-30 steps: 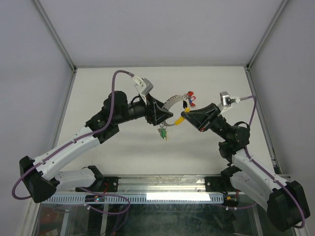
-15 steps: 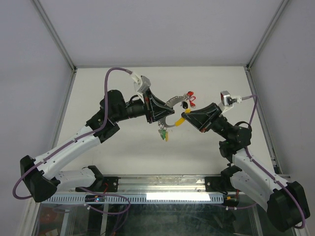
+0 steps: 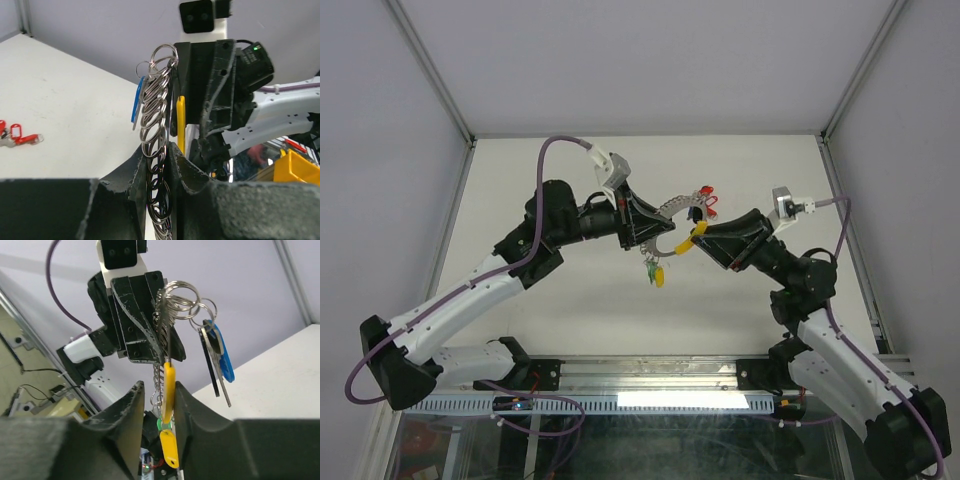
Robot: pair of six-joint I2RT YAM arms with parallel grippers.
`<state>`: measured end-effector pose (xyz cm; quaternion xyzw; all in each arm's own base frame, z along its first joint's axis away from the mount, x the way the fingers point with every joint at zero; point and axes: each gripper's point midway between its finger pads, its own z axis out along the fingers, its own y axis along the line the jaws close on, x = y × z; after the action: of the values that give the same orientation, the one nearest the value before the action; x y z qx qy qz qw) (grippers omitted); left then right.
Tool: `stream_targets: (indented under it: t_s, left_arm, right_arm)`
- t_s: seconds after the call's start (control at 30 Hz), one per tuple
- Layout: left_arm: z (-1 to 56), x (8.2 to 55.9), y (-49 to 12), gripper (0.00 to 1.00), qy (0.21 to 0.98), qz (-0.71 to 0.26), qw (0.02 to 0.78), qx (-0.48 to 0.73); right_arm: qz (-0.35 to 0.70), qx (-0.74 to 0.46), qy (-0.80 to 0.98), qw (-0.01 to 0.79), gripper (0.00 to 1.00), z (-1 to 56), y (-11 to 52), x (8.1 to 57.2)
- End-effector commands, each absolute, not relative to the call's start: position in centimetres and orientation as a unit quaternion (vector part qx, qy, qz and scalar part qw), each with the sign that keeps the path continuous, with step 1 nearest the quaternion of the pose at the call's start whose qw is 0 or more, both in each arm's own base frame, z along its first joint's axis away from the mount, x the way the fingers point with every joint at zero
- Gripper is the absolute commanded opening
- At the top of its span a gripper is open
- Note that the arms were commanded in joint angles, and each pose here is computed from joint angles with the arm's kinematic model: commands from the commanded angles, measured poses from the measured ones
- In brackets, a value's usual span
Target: Put the keys on the keyring
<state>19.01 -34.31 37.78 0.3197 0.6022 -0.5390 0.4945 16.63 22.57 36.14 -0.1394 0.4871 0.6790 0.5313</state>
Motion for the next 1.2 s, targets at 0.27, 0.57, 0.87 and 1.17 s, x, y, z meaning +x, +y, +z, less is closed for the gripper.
stream_targets:
  t_s: [0.27,0.57,0.87,1.17]
  left_arm:
    - [38.0,24.1,-30.5,0.00,0.675,-0.339,0.562,0.338]
    - [38.5,26.0,-29.5,0.00,0.670,-0.284,0.597,0.338]
    - [38.9,24.0,-29.6,0.00,0.596,-0.288,0.630,0.407]
    - [39.6,19.0,-29.3,0.00,0.436,-0.279,0.658,0.547]
  right_arm:
    - [0.428,-0.057,0.643,0.633,0.50,32.5,17.3,22.0]
    - [0.347,-0.100,0.678,0.640,0.53,32.4,16.1,22.5]
    - [0.320,-0.160,0.613,0.704,0.53,35.2,15.8,21.7]
    - [0.292,-0.234,0.508,0.776,0.52,38.9,15.8,19.7]
